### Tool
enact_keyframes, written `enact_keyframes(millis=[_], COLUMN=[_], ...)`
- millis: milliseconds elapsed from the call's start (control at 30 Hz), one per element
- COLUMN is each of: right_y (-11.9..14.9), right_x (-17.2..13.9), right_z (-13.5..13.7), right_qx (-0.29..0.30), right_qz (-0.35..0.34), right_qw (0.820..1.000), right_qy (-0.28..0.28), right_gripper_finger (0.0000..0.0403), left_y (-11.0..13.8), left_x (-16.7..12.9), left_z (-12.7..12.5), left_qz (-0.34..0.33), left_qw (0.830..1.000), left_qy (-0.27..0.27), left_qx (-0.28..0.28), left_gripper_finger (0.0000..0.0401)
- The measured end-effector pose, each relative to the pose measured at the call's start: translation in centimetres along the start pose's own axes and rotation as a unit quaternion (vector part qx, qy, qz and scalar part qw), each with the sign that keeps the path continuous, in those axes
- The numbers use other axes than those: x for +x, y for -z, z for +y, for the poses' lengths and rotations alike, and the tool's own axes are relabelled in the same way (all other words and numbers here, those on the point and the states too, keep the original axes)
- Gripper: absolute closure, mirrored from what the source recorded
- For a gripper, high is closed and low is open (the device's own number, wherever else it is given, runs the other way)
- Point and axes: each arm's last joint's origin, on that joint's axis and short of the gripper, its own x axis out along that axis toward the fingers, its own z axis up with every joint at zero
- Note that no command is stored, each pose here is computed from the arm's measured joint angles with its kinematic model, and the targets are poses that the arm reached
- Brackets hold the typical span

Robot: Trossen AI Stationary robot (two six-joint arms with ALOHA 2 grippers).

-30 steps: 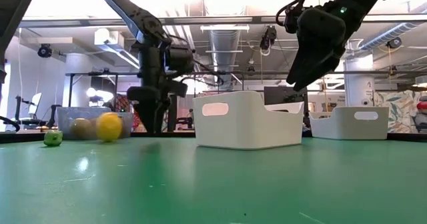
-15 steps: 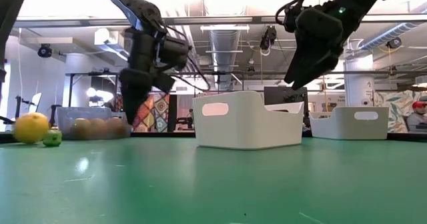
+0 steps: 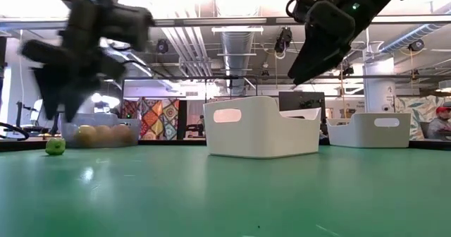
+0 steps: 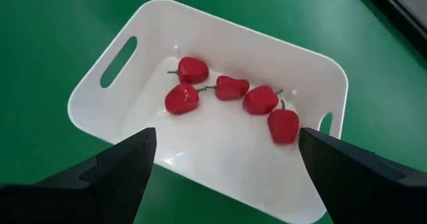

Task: Sort produce into baskets
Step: Put the yellow lemon into the black bin

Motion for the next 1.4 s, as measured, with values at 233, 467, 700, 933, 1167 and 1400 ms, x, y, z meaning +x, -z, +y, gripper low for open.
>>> enact_keyframes(millis=[233, 467, 700, 933, 1167, 1400], right_y=[0.2, 0.5, 1.1, 1.9, 2.5, 2.5], right_x=[0.2, 0.3, 0.6, 0.9, 1.2, 1.2], right_z=[-0.1, -0.1, -0.2, -0.3, -0.4, -0.4], right_qx=[-0.006, -0.003, 0.002, 0.002, 0.001, -0.004], right_qz=[-0.008, -0.006, -0.002, 0.004, 0.006, 0.006], right_qw=[1.000, 1.000, 1.000, 1.000, 1.000, 1.000], right_qy=[0.010, 0.010, 0.012, 0.014, 0.014, 0.014], right_gripper_finger=[0.0044, 0.0044, 0.0044, 0.0044, 0.0044, 0.0044], left_y=[3.6, 4.7, 5.7, 5.8, 5.2, 4.6], left_x=[1.9, 2.4, 4.0, 5.9, 8.6, 9.7], left_z=[-2.0, -4.4, -6.0, -6.9, -7.2, -7.4], left_qz=[0.025, 0.035, 0.080, 0.149, 0.235, 0.268], left_qw=[0.999, 0.999, 0.985, 0.969, 0.951, 0.944], left_qy=[0.019, -0.002, -0.026, -0.028, -0.064, -0.092], left_qx=[-0.030, 0.032, 0.147, 0.195, 0.189, 0.167], left_gripper_finger=[0.0078, 0.0078, 0.0078, 0.0078, 0.0083, 0.0138])
